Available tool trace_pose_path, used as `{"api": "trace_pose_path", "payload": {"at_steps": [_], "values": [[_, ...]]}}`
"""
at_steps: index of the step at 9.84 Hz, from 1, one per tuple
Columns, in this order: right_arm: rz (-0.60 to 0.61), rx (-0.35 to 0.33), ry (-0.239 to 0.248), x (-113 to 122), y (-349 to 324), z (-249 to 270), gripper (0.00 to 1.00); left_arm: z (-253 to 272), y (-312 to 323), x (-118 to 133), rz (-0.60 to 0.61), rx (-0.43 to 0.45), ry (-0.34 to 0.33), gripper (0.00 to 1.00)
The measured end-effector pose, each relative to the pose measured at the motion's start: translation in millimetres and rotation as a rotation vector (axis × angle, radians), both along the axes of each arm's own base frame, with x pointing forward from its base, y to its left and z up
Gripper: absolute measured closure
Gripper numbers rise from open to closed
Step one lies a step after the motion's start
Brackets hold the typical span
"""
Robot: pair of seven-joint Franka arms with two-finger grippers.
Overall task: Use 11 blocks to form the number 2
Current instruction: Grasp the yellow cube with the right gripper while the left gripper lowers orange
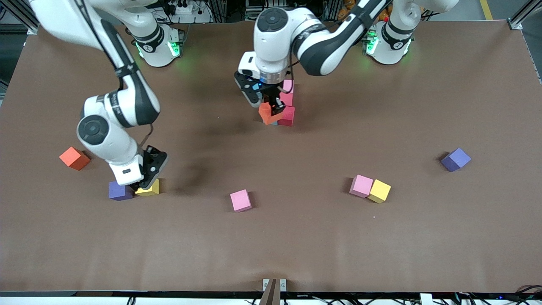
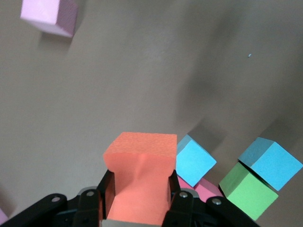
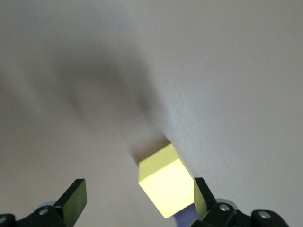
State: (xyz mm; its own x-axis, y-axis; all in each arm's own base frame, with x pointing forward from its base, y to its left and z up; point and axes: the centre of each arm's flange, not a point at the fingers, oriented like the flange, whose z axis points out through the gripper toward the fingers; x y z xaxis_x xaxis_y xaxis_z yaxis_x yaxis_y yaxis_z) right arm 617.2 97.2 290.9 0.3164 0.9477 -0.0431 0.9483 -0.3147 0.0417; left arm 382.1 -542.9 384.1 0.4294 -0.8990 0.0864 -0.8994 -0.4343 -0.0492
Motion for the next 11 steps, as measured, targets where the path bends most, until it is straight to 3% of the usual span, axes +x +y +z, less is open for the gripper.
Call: {"api": "trace_pose_path", "payload": {"at_steps": [3,5,7,11], "values": [[0.305,0.0,0.039,19,-25,-36,0.0,-28,-22,-8,-0.132,0.027,0.015,0.52],[0.412,0.042,0.055,33,-42,-57,0.0,-49,-36,-15,-0.175,0.041,0.033,0.52],[0.45,0.092,0.061,35,-54,-75,0.0,-62,-47,-19,-0.206,0.044,0.045,0.52],[0.398,0.138,0.076,34,-75,-95,0.0,-74,-57,-32,-0.334,0.057,0.052,0.52]]}}
